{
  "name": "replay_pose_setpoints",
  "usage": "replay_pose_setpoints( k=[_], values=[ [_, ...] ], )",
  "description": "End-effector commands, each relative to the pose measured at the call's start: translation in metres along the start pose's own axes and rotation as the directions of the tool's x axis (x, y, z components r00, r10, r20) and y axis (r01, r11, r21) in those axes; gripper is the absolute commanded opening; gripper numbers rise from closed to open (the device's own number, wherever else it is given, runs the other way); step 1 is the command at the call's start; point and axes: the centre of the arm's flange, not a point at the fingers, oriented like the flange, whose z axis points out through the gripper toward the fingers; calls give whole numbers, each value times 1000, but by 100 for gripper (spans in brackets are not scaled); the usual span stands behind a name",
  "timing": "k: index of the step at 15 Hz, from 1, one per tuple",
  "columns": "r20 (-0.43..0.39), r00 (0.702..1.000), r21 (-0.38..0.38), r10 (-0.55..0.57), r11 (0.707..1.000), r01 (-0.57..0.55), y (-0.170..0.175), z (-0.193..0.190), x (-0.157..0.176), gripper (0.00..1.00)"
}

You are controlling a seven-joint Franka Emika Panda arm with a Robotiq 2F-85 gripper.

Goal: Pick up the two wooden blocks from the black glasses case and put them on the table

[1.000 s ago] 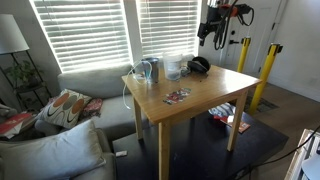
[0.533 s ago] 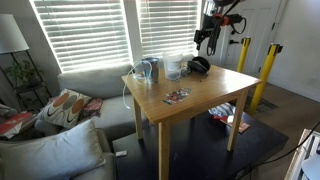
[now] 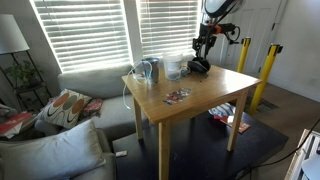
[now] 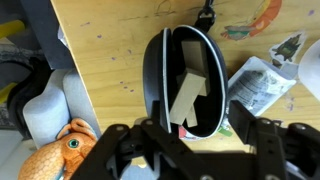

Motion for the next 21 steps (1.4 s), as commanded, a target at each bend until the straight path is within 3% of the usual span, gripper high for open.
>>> replay_pose_setpoints(
  k=[1, 4, 6, 8, 9, 11, 14, 20, 21],
  values=[
    [20, 999, 9, 30, 1000, -30, -6, 10, 17, 53],
    [45, 998, 11, 36, 999, -37, -8, 21, 23, 41],
    [60, 997, 9, 43, 999, -44, -9, 28, 27, 47],
    [70, 996, 9, 47, 999, -48, -10, 34, 30, 44],
    [76, 996, 13, 50, 999, -51, -10, 37, 31, 37],
    [91, 994, 16, 53, 998, -55, -12, 43, 34, 36],
    [107, 993, 8, 59, 998, -60, -12, 50, 36, 37],
    [133, 989, 0, 67, 998, -68, -8, 58, 41, 52],
    [140, 988, -3, 69, 998, -69, -8, 61, 42, 49]
  ],
)
